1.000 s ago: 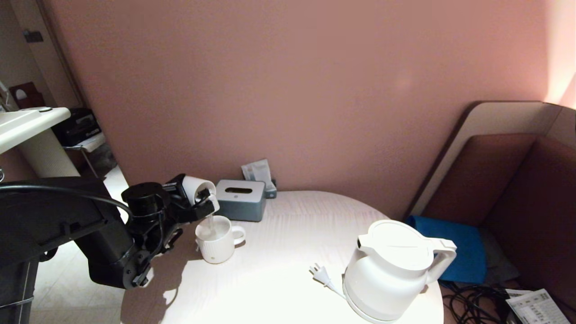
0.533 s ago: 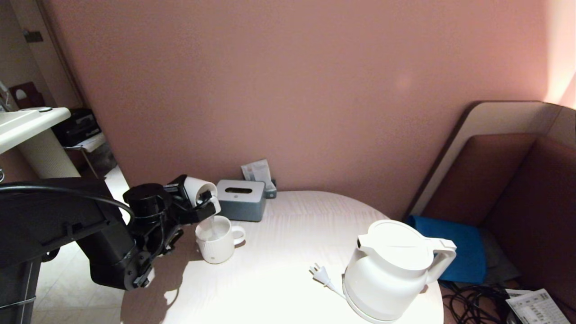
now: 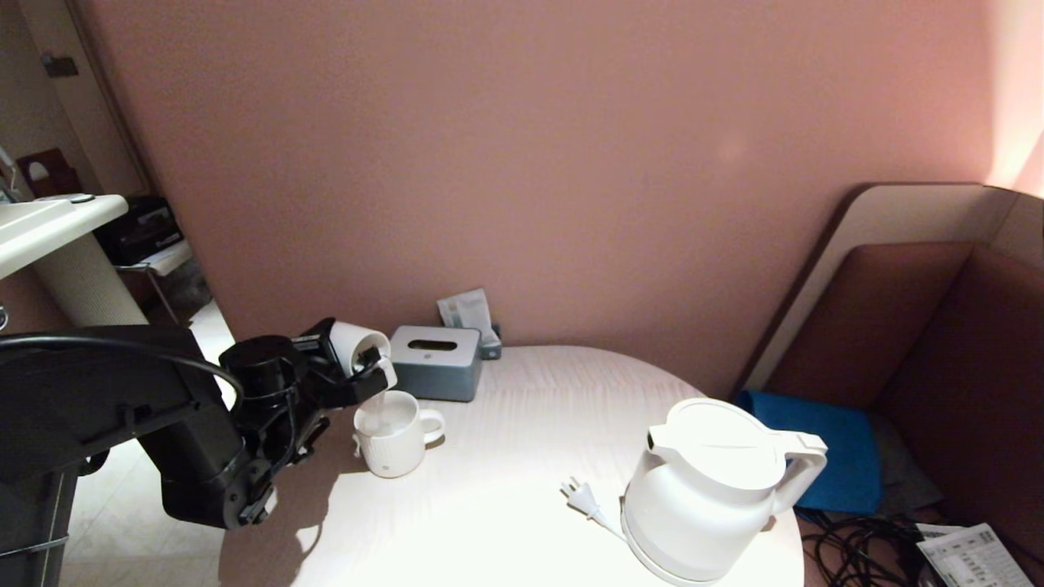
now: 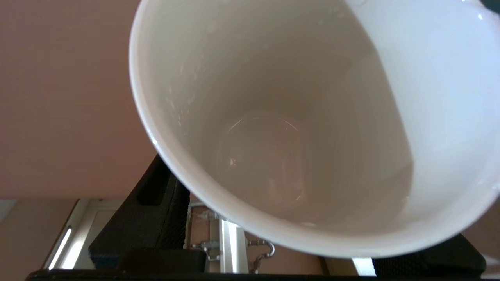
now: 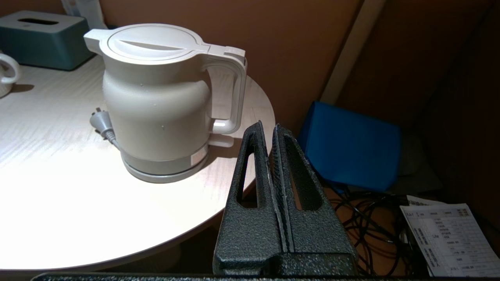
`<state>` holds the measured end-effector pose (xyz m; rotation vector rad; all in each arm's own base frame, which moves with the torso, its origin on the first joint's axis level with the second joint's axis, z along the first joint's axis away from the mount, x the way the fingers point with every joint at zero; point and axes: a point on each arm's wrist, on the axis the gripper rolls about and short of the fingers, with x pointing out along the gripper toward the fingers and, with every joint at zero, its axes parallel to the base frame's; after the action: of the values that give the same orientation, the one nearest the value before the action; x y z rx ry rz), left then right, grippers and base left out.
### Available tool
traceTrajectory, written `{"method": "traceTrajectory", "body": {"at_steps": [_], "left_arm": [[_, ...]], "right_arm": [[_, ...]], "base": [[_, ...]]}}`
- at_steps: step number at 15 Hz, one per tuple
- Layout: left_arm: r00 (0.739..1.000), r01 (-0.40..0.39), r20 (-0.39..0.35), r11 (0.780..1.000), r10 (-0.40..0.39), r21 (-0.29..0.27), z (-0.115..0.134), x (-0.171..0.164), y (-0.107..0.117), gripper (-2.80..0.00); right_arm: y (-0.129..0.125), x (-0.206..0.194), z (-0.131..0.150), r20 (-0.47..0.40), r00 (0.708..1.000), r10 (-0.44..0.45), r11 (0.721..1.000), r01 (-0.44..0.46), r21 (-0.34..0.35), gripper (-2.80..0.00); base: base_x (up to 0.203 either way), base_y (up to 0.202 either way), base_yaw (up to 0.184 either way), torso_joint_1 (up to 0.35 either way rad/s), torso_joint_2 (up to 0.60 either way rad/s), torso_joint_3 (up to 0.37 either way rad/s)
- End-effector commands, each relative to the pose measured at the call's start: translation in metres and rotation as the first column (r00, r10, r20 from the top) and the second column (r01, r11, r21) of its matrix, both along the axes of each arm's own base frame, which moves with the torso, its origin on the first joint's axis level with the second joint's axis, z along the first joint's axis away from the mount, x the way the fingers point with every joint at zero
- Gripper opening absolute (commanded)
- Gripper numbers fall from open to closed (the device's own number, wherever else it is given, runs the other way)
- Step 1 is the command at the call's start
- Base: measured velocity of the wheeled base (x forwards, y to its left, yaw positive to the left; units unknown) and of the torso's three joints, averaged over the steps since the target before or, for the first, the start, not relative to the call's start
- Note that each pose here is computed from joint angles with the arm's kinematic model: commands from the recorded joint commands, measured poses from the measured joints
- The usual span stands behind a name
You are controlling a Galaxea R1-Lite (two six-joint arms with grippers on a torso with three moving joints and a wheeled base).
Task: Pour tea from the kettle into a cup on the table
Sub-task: Pour water into another cup
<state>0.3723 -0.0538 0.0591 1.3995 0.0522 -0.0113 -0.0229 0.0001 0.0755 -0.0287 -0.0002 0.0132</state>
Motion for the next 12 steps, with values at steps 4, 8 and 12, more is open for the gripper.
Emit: {"method": "traceTrajectory", "body": {"at_steps": [4,8,12], "left_arm": [[1.0,-0.011,0.016,0.999,0.01,0.052,0.005,-0.001,0.007,-2.8],[0.999,-0.009,0.044,0.994,0.005,0.108,0.014,-0.001,0.006,-2.8],[0.999,-0.001,0.044,0.994,-0.004,0.112,0.016,-0.004,0.003,-2.8]], "right_arm": [[0.0,0.0,0.0,-0.002,1.0,0.001,1.0,-0.001,0.0,-2.8],[0.0,0.0,0.0,-0.001,1.0,0.001,1.0,-0.001,0.0,-2.8],[0.0,0.0,0.0,0.0,1.0,0.001,1.0,-0.001,0.0,-2.8]], "base": [[0.0,0.0,0.0,0.0,0.0,0.0],[0.0,0.0,0.0,0.0,0.0,0.0],[0.0,0.0,0.0,0.0,0.0,0.0]]}}
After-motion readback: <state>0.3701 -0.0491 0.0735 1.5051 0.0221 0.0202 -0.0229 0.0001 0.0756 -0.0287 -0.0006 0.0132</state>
